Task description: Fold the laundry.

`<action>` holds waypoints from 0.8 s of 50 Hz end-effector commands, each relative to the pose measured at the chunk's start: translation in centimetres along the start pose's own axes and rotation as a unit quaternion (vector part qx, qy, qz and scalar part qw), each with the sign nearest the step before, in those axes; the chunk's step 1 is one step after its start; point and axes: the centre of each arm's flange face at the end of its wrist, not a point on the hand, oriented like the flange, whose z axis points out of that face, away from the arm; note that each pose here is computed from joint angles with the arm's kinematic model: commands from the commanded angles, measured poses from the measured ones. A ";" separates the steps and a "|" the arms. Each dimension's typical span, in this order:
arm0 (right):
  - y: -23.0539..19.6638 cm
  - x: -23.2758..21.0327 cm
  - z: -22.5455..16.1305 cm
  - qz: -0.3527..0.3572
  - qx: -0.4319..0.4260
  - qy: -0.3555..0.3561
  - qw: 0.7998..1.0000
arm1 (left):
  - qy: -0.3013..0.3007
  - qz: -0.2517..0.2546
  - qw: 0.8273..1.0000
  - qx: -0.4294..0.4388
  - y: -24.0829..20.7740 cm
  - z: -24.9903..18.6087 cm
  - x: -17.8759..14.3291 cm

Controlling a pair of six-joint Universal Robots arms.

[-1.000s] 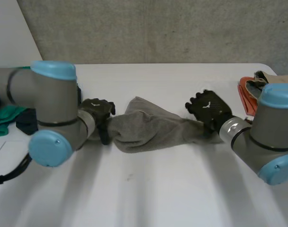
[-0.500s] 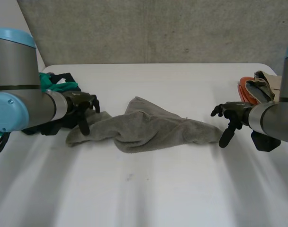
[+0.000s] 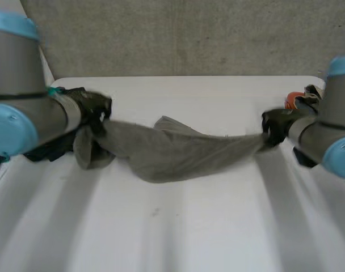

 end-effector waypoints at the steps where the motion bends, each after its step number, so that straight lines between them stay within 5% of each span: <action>1: -9.9 2.7 -7.4 -0.123 0.161 0.036 0.979 | -0.036 -0.012 0.991 0.126 -6.8 -7.3 -2.0; 11: -13.1 1.6 -10.1 -0.205 0.183 0.043 0.961 | -0.046 -0.019 0.990 0.133 -7.7 -7.3 -2.8; 23: -9.2 -1.9 -1.0 -0.253 0.146 0.044 0.955 | -0.049 0.026 0.996 0.070 -3.7 2.5 -0.9; 26: -11.7 -1.7 0.5 -0.240 0.220 0.106 0.940 | -0.072 0.051 0.985 0.148 -6.7 2.5 -1.2; 31: -18.6 0.1 -1.5 -0.168 0.394 0.208 0.879 | -0.155 0.043 0.922 0.352 -14.3 -0.6 -3.4; 35: -21.3 0.4 -3.7 -0.140 0.475 0.225 0.839 | -0.170 0.026 0.885 0.432 -16.5 -2.2 -3.8; 40: -19.8 -0.6 -3.9 -0.158 0.461 0.191 0.852 | -0.153 0.030 0.897 0.412 -14.4 -1.3 -2.8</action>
